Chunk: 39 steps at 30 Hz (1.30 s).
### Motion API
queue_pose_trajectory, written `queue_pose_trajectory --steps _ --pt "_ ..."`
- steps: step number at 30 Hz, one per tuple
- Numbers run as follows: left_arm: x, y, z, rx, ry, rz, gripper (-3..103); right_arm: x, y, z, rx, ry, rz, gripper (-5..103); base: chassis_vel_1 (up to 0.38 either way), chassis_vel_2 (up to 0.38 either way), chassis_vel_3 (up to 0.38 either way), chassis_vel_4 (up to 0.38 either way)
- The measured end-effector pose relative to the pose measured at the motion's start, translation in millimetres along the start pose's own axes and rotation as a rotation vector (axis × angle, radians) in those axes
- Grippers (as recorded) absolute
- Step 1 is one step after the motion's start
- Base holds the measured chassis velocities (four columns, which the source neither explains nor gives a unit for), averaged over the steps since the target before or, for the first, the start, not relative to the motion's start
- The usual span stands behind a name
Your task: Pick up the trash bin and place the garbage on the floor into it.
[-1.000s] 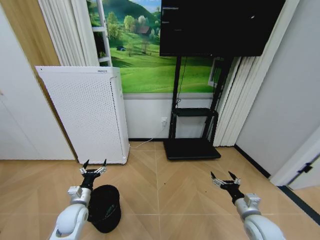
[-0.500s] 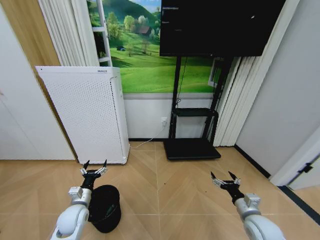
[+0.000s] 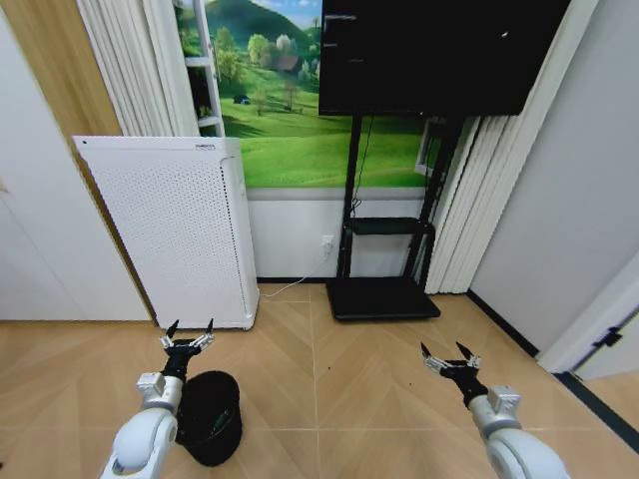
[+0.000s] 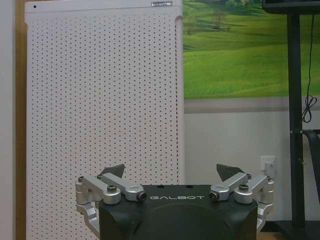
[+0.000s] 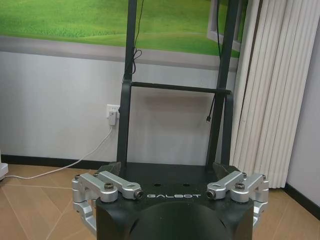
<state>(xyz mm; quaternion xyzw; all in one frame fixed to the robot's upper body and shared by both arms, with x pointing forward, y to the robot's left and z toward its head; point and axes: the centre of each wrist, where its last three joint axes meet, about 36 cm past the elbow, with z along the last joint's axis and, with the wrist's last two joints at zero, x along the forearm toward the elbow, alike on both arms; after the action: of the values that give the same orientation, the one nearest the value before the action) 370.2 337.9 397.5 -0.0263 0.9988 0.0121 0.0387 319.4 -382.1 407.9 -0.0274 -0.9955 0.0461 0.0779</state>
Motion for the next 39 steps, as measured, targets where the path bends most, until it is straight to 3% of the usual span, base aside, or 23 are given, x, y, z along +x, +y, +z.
queue_pose_trajectory --steps 39 --pt "0.1 0.1 0.2 0.000 0.001 -0.001 100 0.0 0.0 0.0 0.000 0.000 0.000 100 0.000 0.000 0.000 0.000"
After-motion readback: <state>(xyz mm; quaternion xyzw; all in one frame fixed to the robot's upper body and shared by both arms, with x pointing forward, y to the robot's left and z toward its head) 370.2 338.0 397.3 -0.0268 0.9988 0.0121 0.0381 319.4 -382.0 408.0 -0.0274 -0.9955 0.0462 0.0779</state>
